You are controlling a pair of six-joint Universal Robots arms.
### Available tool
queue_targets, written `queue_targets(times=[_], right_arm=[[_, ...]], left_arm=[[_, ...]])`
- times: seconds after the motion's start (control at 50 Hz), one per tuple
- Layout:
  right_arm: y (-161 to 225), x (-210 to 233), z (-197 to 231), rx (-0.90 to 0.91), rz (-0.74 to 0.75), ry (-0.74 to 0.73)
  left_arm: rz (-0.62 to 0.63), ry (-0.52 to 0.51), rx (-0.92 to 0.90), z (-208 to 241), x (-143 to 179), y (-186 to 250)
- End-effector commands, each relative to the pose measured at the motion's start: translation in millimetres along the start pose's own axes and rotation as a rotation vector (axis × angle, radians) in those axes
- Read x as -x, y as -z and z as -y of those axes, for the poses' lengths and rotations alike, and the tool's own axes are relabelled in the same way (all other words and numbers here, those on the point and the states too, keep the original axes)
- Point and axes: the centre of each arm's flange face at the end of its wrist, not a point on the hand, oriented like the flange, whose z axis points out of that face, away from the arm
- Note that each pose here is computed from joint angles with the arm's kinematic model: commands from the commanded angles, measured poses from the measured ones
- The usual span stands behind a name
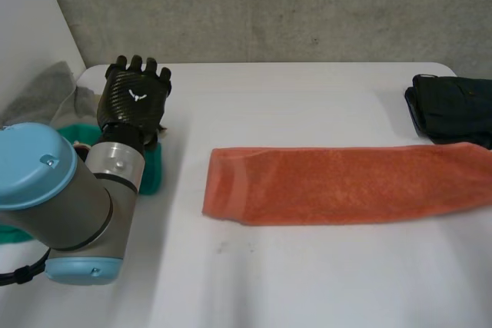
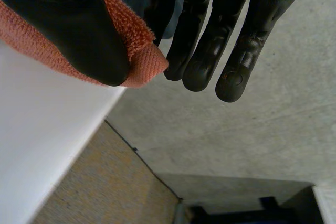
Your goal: Fold the laundry.
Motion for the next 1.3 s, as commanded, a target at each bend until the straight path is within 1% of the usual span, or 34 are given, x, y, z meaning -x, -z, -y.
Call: queue_targets(times=[0.02,0.04,0.08,0.1,0.16,0.18,0.24,0.26,0.32,0.34,0.38,0.4,0.48,0.52,0.6,0.68,0.76,0.78,0.84,0.86,0.92,0.94,1.0,1.02,1.08,1.1,1.16,1.18,1.26,1.3], right_arm=[[8.1,22.5,55.7,-0.134,0.039,0.057],[17.3,34.5,85.0,-0.215,0.060,0.059],[28.8,46.9,113.3,-0.292,0.086,0.057],[40.2,59.5,136.7,-0.360,0.115,0.062],[59.6,84.5,172.6,-0.476,0.171,0.084],[77.0,104.6,198.2,-0.565,0.211,0.095],[108.2,139.6,231.9,-0.701,0.280,0.118],[127.8,166.1,247.5,-0.786,0.335,0.138],[154.8,207.5,262.7,-0.904,0.430,0.157],[172.0,232.7,267.8,-0.970,0.499,0.169],[186.5,256.4,268.8,-1.019,0.561,0.183],[199.0,280.0,265.6,-1.052,0.630,0.197],[217.1,324.8,254.5,-1.076,0.747,0.224],[220.7,337.0,252.4,-1.082,0.764,0.239],[218.0,335.7,255.8,-1.075,0.739,0.248],[219.0,312.2,270.1,-1.050,0.680,0.188],[204.2,273.5,274.5,-0.920,0.643,0.008],[199.9,253.5,274.5,-0.864,0.648,-0.098],[196.8,226.5,271.3,-0.782,0.655,-0.245],[194.0,213.6,265.5,-0.721,0.668,-0.329],[182.9,194.7,249.9,-0.610,0.669,-0.429],[174.9,185.3,234.8,-0.526,0.663,-0.465],[165.9,177.0,213.2,-0.422,0.649,-0.475],[161.2,175.4,199.0,-0.361,0.644,-0.471],[153.8,174.8,180.0,-0.295,0.632,-0.454],[148.3,173.2,168.7,-0.267,0.613,-0.433],[143.4,174.4,154.2,-0.233,0.598,-0.388],[139.7,178.4,146.5,-0.220,0.596,-0.352],[132.3,189.7,133.0,-0.193,0.606,-0.292],[131.2,191.8,130.5,-0.185,0.604,-0.279]], left_arm=[[-0.016,0.015,0.025,-3.5,-0.5,5.0],[-0.012,0.016,0.028,-4.1,0.5,4.8],[-0.011,0.016,0.029,-4.1,1.2,4.7],[-0.007,0.016,0.028,-3.6,2.5,4.8],[-0.002,0.019,0.024,-1.5,4.8,5.1],[0.001,0.020,0.021,0.1,6.0,5.4],[0.006,0.029,0.015,2.6,8.2,6.2],[0.009,0.035,0.010,4.8,9.3,7.1],[0.010,0.045,0.005,6.3,10.5,7.9],[0.011,0.050,0.004,6.8,10.9,8.3],[0.013,0.053,0.003,7.1,11.4,8.4],[0.012,0.055,0.004,6.8,11.2,8.7],[0.002,0.054,0.014,3.7,8.7,11.2],[-0.001,0.054,0.018,2.5,7.8,11.4],[-0.009,0.053,0.021,0.8,5.2,11.8],[-0.003,0.055,0.007,4.3,6.3,9.1],[0.001,0.061,-0.023,13.0,7.1,5.9],[-0.002,0.067,-0.044,20.2,5.5,5.7],[-0.018,0.073,-0.077,31.0,-1.0,7.2],[-0.035,0.079,-0.093,36.3,-7.6,7.8],[-0.070,0.092,-0.104,40.2,-21.9,7.8],[-0.100,0.105,-0.112,42.8,-33.9,9.1],[-0.155,0.120,-0.121,44.7,-55.4,12.4],[-0.199,0.125,-0.129,45.9,-71.6,15.3],[-0.264,0.118,-0.126,41.7,-94.3,17.6],[-0.300,0.105,-0.104,32.8,-107.0,16.5],[-0.331,0.080,-0.061,16.9,-123.4,11.7],[-0.345,0.068,-0.032,7.4,-132.5,8.3],[-0.381,0.029,0.044,-11.2,-146.8,5.9],[-0.385,0.004,0.070,-16.9,-147.6,5.4]])
